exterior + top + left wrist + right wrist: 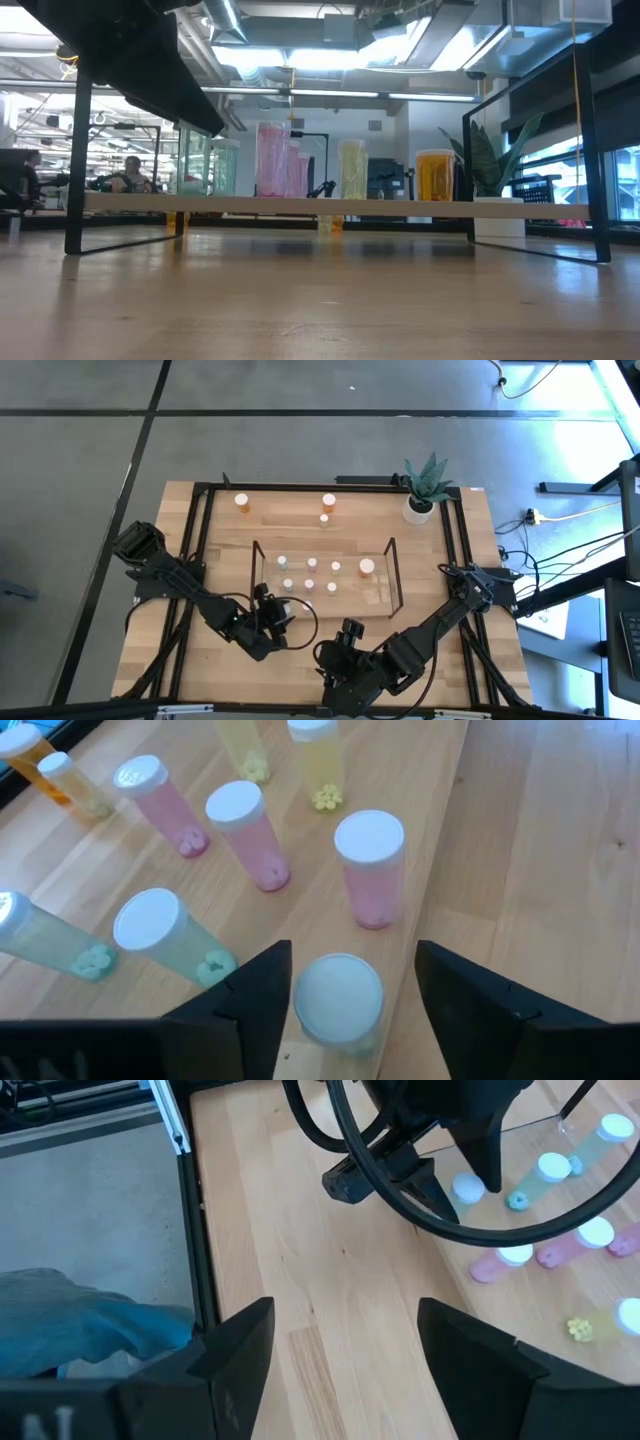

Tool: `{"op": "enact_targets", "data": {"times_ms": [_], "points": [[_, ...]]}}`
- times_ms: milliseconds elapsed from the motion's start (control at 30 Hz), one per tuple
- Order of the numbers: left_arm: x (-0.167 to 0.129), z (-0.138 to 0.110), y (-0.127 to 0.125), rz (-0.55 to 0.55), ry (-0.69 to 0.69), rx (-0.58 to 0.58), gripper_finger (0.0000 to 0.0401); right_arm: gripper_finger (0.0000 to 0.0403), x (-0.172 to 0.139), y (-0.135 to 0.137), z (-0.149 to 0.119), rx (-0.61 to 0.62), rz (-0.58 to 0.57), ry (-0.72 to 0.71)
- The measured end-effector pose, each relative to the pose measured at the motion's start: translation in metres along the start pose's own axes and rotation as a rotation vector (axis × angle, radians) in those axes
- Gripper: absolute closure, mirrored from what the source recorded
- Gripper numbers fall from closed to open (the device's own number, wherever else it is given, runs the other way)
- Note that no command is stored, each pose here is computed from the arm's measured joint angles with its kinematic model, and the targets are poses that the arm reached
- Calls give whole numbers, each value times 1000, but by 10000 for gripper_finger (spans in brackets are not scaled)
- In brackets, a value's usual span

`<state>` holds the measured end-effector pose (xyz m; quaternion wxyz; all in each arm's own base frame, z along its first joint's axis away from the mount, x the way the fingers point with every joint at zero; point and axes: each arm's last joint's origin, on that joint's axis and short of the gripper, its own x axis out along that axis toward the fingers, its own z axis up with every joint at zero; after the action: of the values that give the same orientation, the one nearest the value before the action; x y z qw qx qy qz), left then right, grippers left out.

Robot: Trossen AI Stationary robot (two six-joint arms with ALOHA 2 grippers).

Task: Pick and place medicine bottles onto shelf by color
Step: Put the blue pill bottle on the shelf aligned with the other blue pill bottles, then put the yellow pill bottle on the shelf aligned with the other yellow pill bottles

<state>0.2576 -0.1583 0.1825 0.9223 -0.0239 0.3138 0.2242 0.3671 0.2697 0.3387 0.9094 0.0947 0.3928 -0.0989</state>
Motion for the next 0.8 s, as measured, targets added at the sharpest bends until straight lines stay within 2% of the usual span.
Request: {"op": "enact_targets", "data": {"times_ms": [433,800], "points": [[-8,13,-3,-3,-2,11,187,154,0,0,0,-1,0,0],[-23,41,-10,-3,-17,31,186,154,0,0,0,0,0,0]]}}
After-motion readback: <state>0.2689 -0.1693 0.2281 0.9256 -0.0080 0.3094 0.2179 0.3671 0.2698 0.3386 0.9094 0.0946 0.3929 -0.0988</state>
